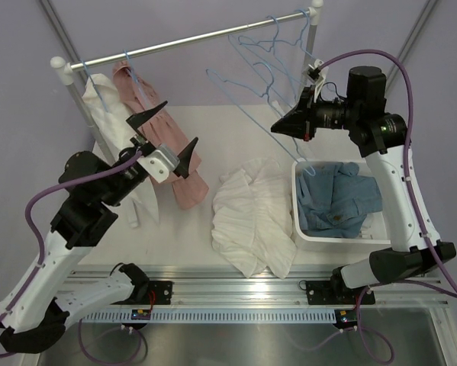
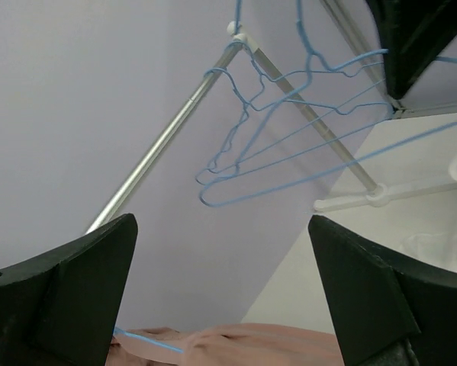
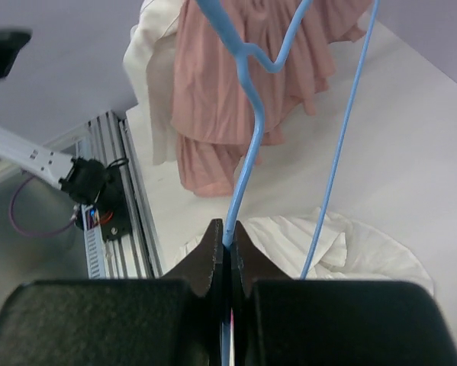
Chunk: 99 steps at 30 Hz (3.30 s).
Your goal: Remove the skirt from the hanger
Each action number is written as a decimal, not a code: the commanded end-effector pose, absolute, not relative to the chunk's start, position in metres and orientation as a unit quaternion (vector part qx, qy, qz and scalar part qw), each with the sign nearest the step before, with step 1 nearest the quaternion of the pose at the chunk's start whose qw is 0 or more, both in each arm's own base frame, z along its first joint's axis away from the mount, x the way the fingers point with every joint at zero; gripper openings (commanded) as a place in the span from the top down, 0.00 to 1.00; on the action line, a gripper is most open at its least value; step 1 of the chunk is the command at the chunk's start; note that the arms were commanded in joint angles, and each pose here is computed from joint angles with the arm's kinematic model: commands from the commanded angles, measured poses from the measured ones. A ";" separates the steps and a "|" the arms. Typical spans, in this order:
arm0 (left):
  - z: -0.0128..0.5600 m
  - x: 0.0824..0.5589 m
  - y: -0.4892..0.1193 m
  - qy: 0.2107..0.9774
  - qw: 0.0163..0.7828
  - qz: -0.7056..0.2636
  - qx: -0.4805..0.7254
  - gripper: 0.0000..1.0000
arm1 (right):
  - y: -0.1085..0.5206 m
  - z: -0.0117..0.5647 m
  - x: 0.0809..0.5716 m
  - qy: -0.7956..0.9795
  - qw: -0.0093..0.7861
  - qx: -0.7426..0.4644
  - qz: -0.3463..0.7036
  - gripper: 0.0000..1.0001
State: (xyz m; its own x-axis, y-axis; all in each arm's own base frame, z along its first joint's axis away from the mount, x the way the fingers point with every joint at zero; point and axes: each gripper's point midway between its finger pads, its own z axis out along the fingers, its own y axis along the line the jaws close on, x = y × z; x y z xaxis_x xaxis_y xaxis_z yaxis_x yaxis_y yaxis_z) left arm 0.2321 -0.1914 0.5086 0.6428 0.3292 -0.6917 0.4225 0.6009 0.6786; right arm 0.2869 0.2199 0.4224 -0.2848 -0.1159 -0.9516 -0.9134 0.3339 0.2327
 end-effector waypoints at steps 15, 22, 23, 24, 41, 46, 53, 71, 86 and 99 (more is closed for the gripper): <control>0.387 0.225 -0.219 0.661 0.640 -0.316 0.230 0.01 | 0.278 0.465 0.440 0.678 0.545 -0.269 0.414 1.00; 0.326 0.218 -0.264 0.711 0.560 -0.321 0.278 0.01 | 0.298 0.443 0.467 0.681 0.547 -0.269 0.405 1.00; 0.313 0.220 -0.270 0.721 0.547 -0.317 0.283 0.01 | 0.298 0.439 0.468 0.685 0.544 -0.270 0.403 1.00; 0.307 0.219 -0.274 0.726 0.542 -0.314 0.284 0.01 | 0.299 0.435 0.469 0.687 0.540 -0.271 0.403 0.98; 0.221 0.237 -0.292 0.791 0.483 -0.248 0.281 0.01 | 0.272 0.441 0.436 0.680 0.550 -0.312 0.371 0.36; 0.210 0.242 -0.300 0.801 0.468 -0.238 0.287 0.01 | 0.225 0.460 0.417 0.676 0.584 -0.336 0.300 0.04; 0.180 0.253 -0.320 0.828 0.423 -0.225 0.291 0.01 | 0.173 0.464 0.383 0.666 0.604 -0.375 0.226 0.01; 0.047 0.225 -0.333 0.877 0.265 -0.222 0.334 0.74 | 0.181 0.363 0.227 0.596 0.447 -0.555 0.370 0.00; 0.281 0.194 -0.315 0.733 0.451 -0.347 0.373 1.00 | 0.189 0.319 0.193 0.529 0.407 -0.639 0.383 0.01; 0.454 0.182 -0.350 0.578 0.547 -0.459 0.395 1.00 | 0.254 0.353 0.203 0.501 0.428 -0.610 0.440 0.01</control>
